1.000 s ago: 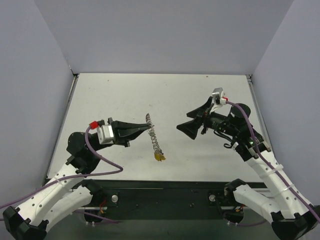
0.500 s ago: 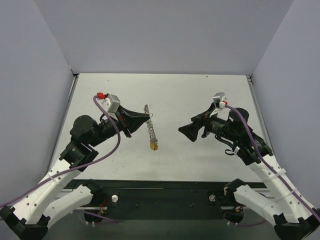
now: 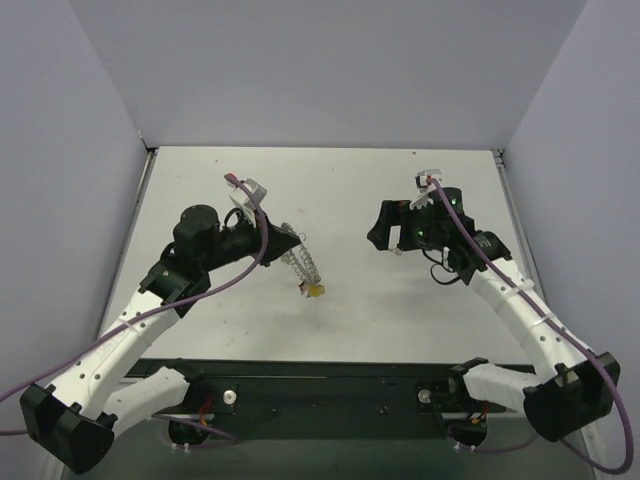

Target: Put the keys on the keyring

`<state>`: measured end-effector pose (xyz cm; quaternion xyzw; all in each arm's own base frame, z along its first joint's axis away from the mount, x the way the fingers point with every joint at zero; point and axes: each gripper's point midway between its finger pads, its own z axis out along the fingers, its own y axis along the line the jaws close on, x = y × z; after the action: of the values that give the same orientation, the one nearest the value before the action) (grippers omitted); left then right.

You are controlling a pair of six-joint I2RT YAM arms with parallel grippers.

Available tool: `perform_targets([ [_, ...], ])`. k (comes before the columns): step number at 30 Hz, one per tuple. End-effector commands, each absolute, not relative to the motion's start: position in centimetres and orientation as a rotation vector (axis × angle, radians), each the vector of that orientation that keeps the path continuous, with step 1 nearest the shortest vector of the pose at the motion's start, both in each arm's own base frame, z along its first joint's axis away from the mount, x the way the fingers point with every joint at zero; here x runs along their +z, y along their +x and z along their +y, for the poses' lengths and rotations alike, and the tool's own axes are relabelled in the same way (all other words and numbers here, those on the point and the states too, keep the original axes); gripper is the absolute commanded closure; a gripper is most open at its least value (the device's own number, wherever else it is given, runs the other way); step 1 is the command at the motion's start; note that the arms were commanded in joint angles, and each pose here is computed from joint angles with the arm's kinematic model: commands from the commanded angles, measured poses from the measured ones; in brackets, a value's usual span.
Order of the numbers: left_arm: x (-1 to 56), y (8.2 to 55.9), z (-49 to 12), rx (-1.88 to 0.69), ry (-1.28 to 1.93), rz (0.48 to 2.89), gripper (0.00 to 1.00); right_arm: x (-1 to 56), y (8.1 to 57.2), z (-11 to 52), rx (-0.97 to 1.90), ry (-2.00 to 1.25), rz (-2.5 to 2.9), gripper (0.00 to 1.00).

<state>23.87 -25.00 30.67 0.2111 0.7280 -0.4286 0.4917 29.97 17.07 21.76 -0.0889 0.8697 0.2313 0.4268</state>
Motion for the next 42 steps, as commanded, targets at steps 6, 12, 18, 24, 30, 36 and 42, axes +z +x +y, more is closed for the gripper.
perform_targets([
  [6,32.6,25.1,-23.8,-1.045,0.561,1.669,1.0,15.5,36.3,12.3,0.41,0.119,2.446,0.18],
  [12,32.4,25.1,-23.8,-1.125,0.566,1.641,1.0,11.0,39.2,9.7,0.27,0.182,2.562,0.26],
  [18,32.4,24.8,-23.7,-1.146,0.575,1.634,1.0,7.6,40.1,9.4,0.205,0.207,2.676,0.39],
  [24,32.0,24.9,-23.8,-1.157,0.572,1.639,1.0,5.4,40.3,8.9,0.147,0.232,2.727,0.45],
  [30,31.7,25.1,-23.9,-1.161,0.577,1.642,1.0,3.9,39.6,8.8,0.134,0.235,2.77,0.5],
  [36,31.5,25.2,-24.0,-1.165,0.579,1.648,1.0,2.7,39.6,8.5,0.116,0.247,2.783,0.54],
  [42,31.5,25.1,-23.9,-1.157,0.58,1.651,1.0,1.7,39.6,8.5,0.109,0.277,2.801,0.62],
])
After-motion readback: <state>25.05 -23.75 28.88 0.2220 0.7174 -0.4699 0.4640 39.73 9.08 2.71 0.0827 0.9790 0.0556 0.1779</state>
